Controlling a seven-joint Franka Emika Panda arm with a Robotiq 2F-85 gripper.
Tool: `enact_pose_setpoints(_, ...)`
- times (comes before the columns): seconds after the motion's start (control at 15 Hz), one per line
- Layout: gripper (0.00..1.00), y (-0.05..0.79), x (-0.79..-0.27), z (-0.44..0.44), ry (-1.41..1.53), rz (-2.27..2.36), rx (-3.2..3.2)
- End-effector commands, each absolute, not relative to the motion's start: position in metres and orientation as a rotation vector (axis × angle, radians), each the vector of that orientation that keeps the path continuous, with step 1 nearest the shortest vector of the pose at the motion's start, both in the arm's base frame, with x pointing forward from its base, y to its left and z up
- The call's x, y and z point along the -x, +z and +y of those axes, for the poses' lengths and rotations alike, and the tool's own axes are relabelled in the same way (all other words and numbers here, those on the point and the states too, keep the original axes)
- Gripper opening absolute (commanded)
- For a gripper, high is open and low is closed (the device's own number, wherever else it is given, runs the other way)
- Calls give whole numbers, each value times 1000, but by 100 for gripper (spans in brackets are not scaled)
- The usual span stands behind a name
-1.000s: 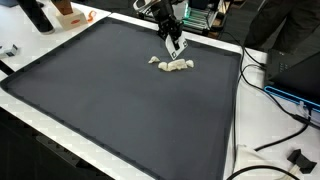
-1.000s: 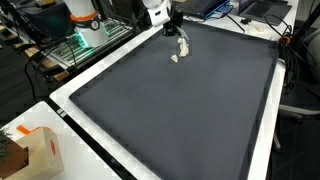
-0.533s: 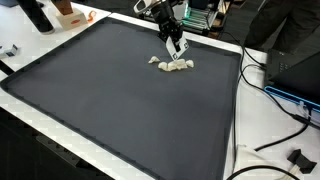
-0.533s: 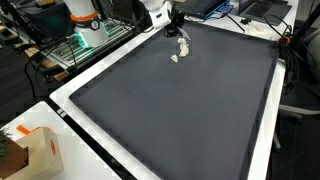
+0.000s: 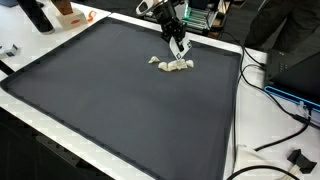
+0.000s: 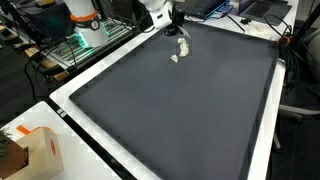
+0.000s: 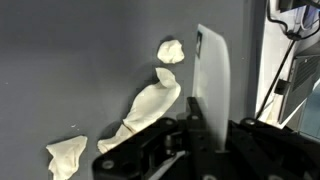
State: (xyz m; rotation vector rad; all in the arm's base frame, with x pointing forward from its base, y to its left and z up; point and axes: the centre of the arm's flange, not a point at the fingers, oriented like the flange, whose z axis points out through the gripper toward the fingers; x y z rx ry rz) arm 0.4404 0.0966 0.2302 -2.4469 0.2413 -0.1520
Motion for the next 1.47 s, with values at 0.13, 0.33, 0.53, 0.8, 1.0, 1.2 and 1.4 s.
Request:
enact_pose_setpoints(0.13, 1, 245, -428, 110, -99, 308, 2429)
enact_pose_setpoints(0.33, 1, 258, -424, 122, -71, 356, 2442)
enact_pose_setpoints(0.53, 1, 275, -421, 135, -35, 411, 2465)
enact_pose_setpoints(0.8, 1, 302, -420, 152, 27, 493, 2526)
enact_pose_setpoints(1.0, 1, 323, -421, 164, 58, 568, 2601)
enact_pose_setpoints(1.2, 1, 341, -424, 173, 63, 637, 2690)
enact_pose_setpoints(1.4, 1, 355, -427, 182, 52, 701, 2784)
